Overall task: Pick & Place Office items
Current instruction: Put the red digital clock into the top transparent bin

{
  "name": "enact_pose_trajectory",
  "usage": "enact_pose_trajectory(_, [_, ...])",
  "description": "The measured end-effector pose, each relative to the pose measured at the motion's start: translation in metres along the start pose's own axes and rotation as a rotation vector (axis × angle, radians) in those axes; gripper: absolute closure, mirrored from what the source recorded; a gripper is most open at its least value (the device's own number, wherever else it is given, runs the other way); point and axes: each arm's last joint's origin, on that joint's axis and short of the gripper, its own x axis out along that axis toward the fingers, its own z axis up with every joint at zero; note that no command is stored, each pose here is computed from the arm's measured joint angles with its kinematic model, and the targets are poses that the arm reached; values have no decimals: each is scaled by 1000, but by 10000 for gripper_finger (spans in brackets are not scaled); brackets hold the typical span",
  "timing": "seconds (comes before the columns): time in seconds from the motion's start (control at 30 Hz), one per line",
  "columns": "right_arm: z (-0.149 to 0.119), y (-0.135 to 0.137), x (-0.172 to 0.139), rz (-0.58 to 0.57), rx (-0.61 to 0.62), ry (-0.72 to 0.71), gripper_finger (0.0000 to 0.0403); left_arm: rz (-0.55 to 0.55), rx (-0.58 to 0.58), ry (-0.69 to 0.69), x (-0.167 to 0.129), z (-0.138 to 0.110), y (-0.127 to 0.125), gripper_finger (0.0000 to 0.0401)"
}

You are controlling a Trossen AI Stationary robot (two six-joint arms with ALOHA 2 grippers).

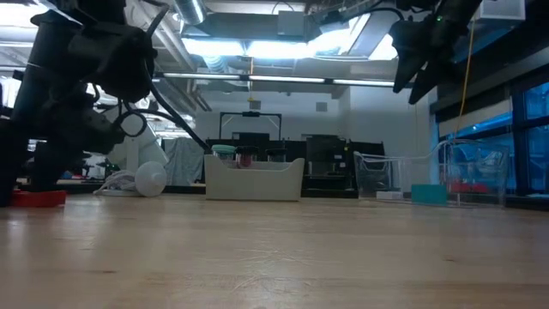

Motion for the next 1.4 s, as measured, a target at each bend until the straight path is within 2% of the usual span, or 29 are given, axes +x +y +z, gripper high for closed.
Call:
enact_pose_trajectory(0.1, [-1,2,0,7,-7,2,107,-4,-23,-1,0,0,0,251])
enact_pose_trajectory(0.23, [-3,6,-1,36,-19,16,107,-5,-74,-17,-5,4,-1,252])
enact_pose_trajectory(0.43, [-8,14,-2,89,-67,39,107,-54,-91,-213,-38,22,-7,252])
enact_pose_trajectory(0.57, [-12,23,-3,143,-126,56,107,-123,-119,-458,-74,35,-11,252])
enact_pose_trajectory(0.8, [-27,59,-12,313,-372,8,107,-300,-71,-1045,-134,55,-21,252])
enact_pose_trajectory(0.97, [-43,93,-26,490,-594,-101,107,-370,32,-1342,-161,64,-30,252])
enact_pose_trajectory(1.2, [-65,135,-55,757,-894,-358,107,-343,169,-1540,-170,77,-40,252])
enact_pose_trajectory(1.4, [-79,171,-61,966,-1022,-510,107,-288,279,-1687,-170,95,-40,252])
